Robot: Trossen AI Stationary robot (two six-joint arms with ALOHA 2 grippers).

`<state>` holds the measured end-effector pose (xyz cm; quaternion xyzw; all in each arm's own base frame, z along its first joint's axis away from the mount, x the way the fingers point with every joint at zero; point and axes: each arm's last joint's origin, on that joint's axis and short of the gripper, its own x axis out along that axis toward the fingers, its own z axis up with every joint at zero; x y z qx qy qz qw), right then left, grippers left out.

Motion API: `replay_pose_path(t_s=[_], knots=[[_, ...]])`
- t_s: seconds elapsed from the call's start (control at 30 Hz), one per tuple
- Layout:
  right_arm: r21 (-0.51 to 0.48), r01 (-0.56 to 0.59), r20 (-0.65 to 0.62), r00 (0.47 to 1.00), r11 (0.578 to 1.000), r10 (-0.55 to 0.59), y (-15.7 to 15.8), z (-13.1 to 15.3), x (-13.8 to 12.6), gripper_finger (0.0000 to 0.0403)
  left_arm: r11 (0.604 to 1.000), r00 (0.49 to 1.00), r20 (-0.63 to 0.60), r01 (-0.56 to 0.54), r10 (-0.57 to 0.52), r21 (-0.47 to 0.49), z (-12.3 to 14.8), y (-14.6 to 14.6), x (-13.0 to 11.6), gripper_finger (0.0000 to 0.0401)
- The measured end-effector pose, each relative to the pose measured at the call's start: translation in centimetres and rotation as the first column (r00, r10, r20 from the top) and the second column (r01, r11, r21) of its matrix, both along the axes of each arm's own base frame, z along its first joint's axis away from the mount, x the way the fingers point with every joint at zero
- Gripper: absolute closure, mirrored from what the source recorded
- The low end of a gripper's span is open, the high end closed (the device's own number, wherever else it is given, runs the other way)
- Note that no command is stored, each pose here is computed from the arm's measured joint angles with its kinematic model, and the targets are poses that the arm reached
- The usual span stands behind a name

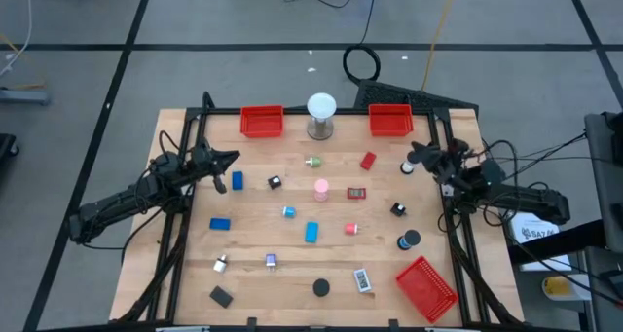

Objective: Pick & Place Office items
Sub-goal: Put the red digital clock into the bottom right red bin

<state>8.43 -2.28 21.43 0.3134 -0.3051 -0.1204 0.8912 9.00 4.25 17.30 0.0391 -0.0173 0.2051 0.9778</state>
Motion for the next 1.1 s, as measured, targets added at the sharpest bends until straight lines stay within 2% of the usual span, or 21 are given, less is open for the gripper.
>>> replay_pose_path(t_s=[0.1,0.23,0.37,0.47,0.67,0.77,0.87,1.0,1.1], knots=[[-0.011,0.017,0.019,1.000,1.000,-0.016,0.0,0.4,0.1,0.0403,1.000,1.000,0.013,0.002,-0.001,-0.018,0.0,0.0,0.0,0.0368],[-0.042,0.066,-0.174,0.982,0.997,-0.072,-0.3,0.5,1.3,0.0403,0.995,0.990,0.139,0.008,0.007,-0.102,0.8,0.0,-0.1,0.0368],[-0.033,0.134,-0.233,0.963,0.990,-0.138,-0.7,3.1,2.4,0.0403,0.978,0.960,0.278,0.055,0.003,-0.201,1.7,-0.1,-0.2,0.0368],[-0.002,0.114,-0.302,0.947,0.993,-0.109,-1.0,3.6,4.0,0.0403,0.964,0.930,0.366,0.062,0.038,-0.258,2.2,0.0,-0.4,0.0368],[0.059,0.039,-0.386,0.922,0.997,-0.013,-1.4,4.5,7.4,0.0403,0.890,0.860,0.491,0.110,0.138,-0.443,2.5,0.2,-0.6,0.0368],[0.070,0.050,-0.465,0.885,0.996,-0.012,-1.8,4.9,9.4,0.0403,0.881,0.845,0.500,0.079,0.189,-0.466,2.5,0.3,-0.7,0.0368],[0.110,0.123,-0.570,0.820,0.986,-0.039,-2.3,5.5,11.4,0.0403,0.877,0.838,0.500,0.054,0.220,-0.477,2.5,0.4,-0.7,0.0368],[0.111,0.161,-0.699,0.714,0.981,-0.038,-3.0,7.1,14.2,0.0403,0.872,0.858,0.459,0.028,0.230,-0.489,2.1,0.4,-0.6,0.0368],[0.141,0.196,-0.757,0.653,0.971,-0.022,-3.8,8.1,16.1,0.0403,0.854,0.874,0.422,0.016,0.240,-0.520,1.6,0.5,-0.5,0.0369]])
